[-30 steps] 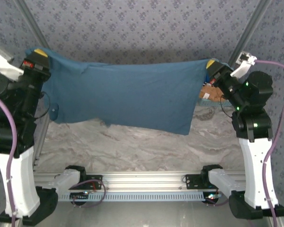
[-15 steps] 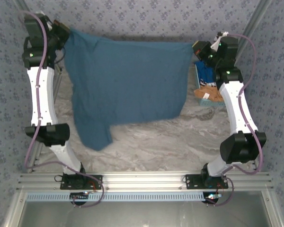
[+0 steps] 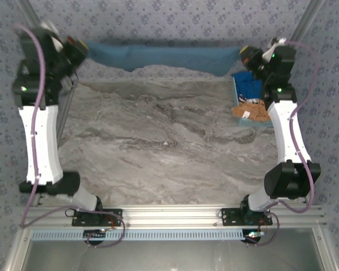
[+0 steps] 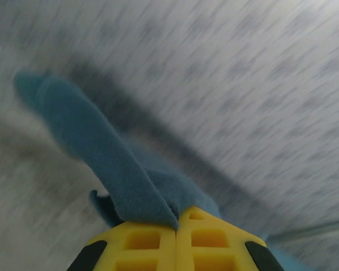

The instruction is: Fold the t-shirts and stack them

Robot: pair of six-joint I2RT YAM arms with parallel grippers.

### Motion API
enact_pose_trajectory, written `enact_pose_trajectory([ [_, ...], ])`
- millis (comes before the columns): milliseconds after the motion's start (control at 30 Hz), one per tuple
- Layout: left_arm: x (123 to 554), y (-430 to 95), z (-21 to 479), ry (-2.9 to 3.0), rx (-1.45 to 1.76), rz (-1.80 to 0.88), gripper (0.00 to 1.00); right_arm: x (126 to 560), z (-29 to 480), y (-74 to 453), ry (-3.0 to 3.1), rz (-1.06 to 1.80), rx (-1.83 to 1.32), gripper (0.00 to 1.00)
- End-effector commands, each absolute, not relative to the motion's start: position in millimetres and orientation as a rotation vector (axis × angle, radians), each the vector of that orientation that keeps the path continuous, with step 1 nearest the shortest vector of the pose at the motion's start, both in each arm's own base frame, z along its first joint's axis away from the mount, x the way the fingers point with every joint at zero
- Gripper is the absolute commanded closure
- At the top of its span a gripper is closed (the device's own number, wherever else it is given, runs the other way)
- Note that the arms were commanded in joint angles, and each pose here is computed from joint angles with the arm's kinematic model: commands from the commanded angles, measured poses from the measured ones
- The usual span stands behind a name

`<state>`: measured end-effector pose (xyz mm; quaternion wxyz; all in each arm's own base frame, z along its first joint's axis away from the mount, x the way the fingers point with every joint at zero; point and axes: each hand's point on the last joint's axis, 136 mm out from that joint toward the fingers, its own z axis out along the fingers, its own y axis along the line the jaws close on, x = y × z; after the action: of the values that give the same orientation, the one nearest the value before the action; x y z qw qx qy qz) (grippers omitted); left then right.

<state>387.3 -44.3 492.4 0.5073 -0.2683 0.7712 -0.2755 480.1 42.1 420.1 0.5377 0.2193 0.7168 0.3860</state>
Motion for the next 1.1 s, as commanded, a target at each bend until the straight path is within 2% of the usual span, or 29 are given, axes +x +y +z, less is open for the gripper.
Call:
enact_pose_trajectory([
  [0, 365.0, -31.0, 326.9, 2.118, -0.951, -0.544, 1.0, 458.2, 306.7, 40.8, 1.952, 0.843, 0.712, 1.0],
  [100, 329.3, -43.3, 215.4, 2.295, -1.13, -0.608, 1.0, 426.9, 200.4, 50.4, 2.225, 0.779, 0.815, 1.0],
  [167, 309.9, -54.4, 160.6, 2.4, -1.212, -0.648, 1.0, 406.0, 149.2, 56.3, 2.374, 0.725, 0.848, 1.0],
  [300, 285.4, -58.9, 88.8, 2.536, -1.284, -0.621, 0.99, 367.0, 76.0, 62.2, 2.619, 0.578, 0.854, 1.0],
  [400, 267.8, -56.2, 58.1, 2.62, -1.326, -0.559, 0.97, 350.3, 51.2, 61.0, 2.722, 0.497, 0.85, 1.0],
  [567, 247.0, -48.9, 53.0, 2.647, -1.345, -0.482, 0.97, 328.8, 49.0, 54.5, 2.778, 0.387, 0.834, 1.0],
  [867, 209.0, -29.7, 90.4, 2.566, -1.439, -0.362, 0.99, 292.8, 95.8, 58.5, 2.799, 0.313, 0.745, 1.0],
  [1067, 184.0, -31.3, 88.2, 2.554, -1.523, -0.379, 0.97, 252.1, 89.0, 61.4, 2.872, 0.302, 0.756, 1.0],
])
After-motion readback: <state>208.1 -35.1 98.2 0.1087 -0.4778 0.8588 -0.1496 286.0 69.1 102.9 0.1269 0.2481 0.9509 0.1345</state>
